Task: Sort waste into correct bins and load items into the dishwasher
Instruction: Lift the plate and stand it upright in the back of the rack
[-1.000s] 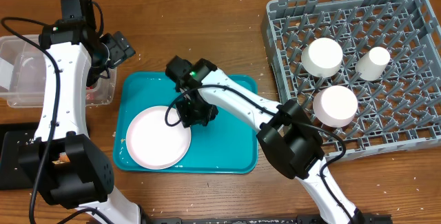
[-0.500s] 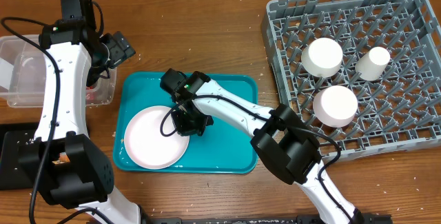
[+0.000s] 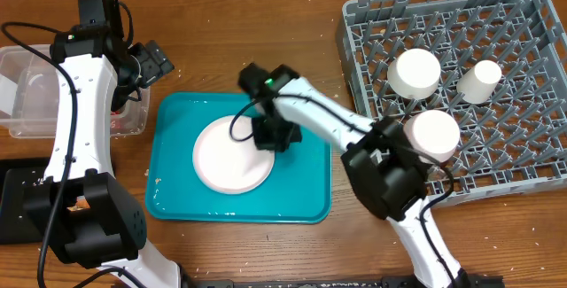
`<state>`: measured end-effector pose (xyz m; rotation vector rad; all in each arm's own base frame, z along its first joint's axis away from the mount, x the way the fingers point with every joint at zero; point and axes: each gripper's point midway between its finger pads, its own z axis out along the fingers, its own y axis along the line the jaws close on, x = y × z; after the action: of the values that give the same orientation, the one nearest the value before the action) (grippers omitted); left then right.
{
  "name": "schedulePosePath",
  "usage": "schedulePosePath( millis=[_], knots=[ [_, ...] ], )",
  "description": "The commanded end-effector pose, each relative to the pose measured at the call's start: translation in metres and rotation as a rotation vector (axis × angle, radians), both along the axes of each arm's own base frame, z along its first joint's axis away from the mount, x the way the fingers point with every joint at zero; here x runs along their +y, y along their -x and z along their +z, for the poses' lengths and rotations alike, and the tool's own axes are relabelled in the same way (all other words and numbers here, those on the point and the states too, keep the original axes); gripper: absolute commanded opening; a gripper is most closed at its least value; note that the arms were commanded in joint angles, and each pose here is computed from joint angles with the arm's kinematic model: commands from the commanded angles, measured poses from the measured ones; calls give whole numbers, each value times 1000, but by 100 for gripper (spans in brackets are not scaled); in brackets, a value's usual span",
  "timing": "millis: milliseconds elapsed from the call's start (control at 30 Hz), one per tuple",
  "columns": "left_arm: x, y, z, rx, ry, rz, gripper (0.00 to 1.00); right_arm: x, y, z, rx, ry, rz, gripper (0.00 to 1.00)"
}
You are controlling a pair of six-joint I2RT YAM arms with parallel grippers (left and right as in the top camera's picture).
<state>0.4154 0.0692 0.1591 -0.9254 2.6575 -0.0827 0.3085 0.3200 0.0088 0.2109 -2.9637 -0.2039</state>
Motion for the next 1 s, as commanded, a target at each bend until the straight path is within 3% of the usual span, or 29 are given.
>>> schedulePosePath(
  millis=[0, 167, 467, 733, 967],
  knots=[
    [4, -3, 5, -14, -16, 4, 100, -44, -22, -16, -32, 141, -78, 4],
    [4, -3, 5, -14, -16, 4, 100, -46, -18, -15, -14, 145, -80, 4],
    [4, -3, 5, -13, -16, 4, 100, -16, -18, 19, -14, -43, -50, 4],
    [4, -3, 5, -13, -16, 4, 100, -32, -45, 115, -208, -175, -80, 4],
    [4, -3, 5, -14, -16, 4, 100, -123, -77, 208, -489, -100, -245, 4]
  ],
)
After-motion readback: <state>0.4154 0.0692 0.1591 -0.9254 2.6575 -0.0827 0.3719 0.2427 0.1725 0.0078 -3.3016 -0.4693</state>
